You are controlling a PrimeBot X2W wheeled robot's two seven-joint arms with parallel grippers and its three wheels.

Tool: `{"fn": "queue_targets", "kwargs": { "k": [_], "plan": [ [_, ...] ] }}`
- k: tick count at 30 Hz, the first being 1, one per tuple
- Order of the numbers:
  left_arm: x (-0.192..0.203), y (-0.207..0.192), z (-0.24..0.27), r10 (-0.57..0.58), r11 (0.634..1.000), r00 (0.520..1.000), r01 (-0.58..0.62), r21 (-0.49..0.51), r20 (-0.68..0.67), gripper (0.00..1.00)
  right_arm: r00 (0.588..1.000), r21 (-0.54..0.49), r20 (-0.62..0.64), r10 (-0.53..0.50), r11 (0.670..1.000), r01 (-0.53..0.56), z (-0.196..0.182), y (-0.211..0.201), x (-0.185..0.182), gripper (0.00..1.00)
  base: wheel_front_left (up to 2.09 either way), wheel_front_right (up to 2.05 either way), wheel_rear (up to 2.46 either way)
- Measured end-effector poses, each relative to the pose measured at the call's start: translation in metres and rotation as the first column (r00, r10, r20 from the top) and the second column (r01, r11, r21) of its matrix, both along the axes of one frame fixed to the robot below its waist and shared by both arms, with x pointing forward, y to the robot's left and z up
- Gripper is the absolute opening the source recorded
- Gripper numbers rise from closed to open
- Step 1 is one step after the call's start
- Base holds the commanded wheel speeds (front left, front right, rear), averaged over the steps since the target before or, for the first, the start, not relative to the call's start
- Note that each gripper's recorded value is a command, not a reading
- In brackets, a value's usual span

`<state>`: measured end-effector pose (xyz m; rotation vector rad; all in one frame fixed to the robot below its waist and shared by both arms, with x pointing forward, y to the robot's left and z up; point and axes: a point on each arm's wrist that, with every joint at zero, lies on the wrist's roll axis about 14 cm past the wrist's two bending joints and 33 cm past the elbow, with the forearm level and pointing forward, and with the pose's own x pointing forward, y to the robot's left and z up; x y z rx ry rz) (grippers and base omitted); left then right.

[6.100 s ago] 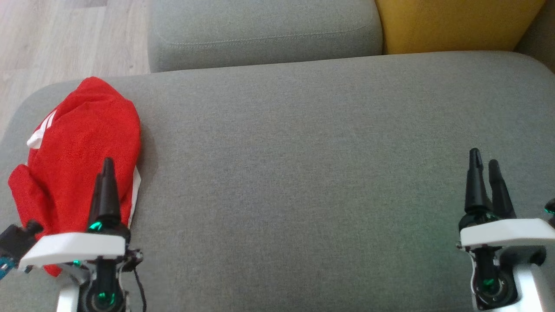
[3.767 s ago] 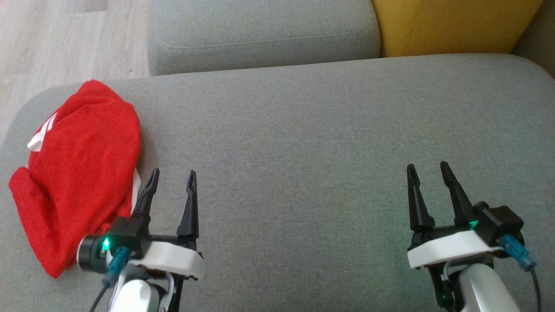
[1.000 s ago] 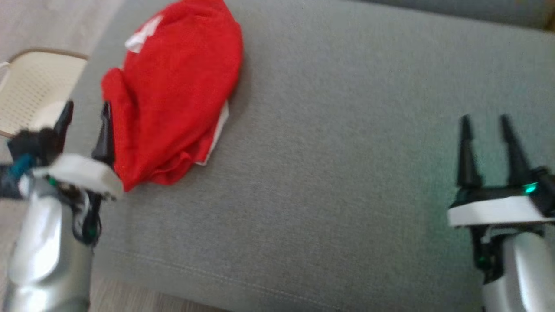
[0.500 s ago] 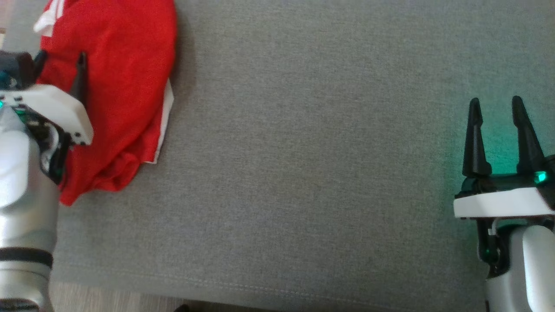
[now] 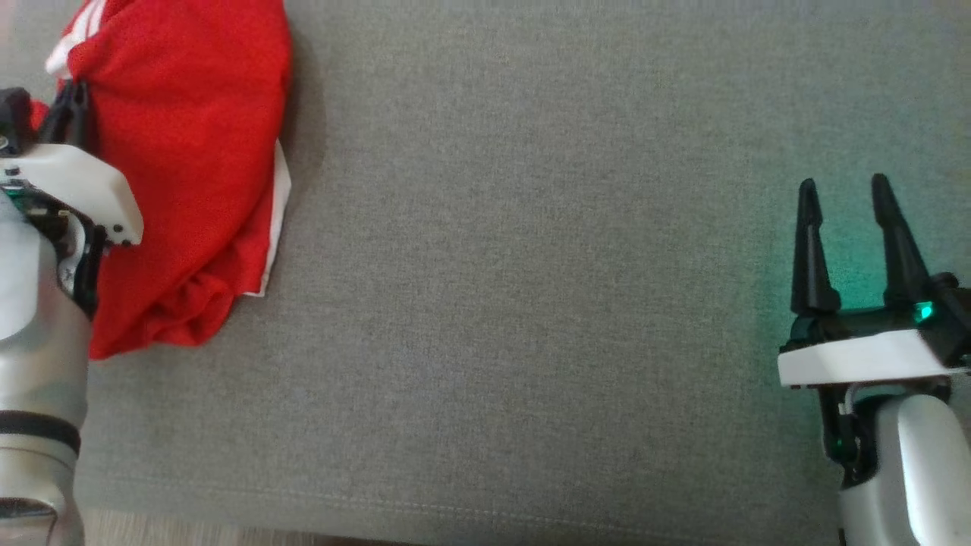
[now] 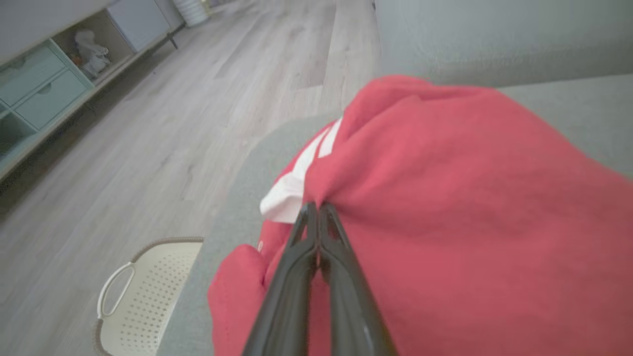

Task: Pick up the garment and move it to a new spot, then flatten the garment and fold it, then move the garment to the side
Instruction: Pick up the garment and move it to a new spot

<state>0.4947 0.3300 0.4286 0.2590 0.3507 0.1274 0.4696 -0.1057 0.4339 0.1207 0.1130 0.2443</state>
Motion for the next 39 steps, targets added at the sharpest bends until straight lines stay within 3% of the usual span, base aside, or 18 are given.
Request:
{"fn": "queue_targets", "kwargs": {
  "k": [5,11,19,26,31,36,39],
  "plan": [
    [0.010,-0.002,0.057,0.003,1.000,0.983,-0.001,-0.009,0.182,0.00,1.000,0.020,0.029,0.012,1.000,-0.013,0.014,0.006,-0.005,1.00,0.00,0.00,0.00],
    [0.008,-0.022,0.155,-0.046,0.998,0.880,0.065,-0.022,0.474,0.00,0.997,0.055,0.079,0.008,0.998,-0.012,0.035,0.007,-0.014,1.00,0.00,0.00,0.00],
    [-0.006,-0.097,0.215,-0.173,0.967,0.763,0.251,-0.039,0.622,0.00,0.988,0.110,0.135,-0.070,0.992,0.055,0.061,-0.016,-0.028,1.00,0.00,0.00,0.00],
    [-0.002,-0.184,0.250,-0.297,0.891,0.681,0.450,-0.063,0.669,0.00,0.972,0.117,0.167,-0.164,0.982,0.146,0.073,-0.051,-0.041,1.00,0.00,0.00,0.00],
    [0.002,-0.231,0.246,-0.352,0.841,0.669,0.533,-0.092,0.655,0.00,0.962,0.117,0.175,-0.210,0.974,0.192,0.076,-0.069,-0.048,1.00,0.00,0.00,0.00],
    [0.006,-0.294,0.233,-0.433,0.758,0.646,0.638,-0.135,0.628,0.00,0.932,0.128,0.218,-0.289,0.955,0.267,0.092,-0.099,-0.051,1.00,0.00,0.00,0.00],
    [0.013,-0.326,0.215,-0.457,0.717,0.666,0.668,-0.199,0.589,0.00,0.912,0.130,0.228,-0.341,0.939,0.318,0.096,-0.119,-0.055,1.00,0.00,0.00,0.00]
  ]
}}
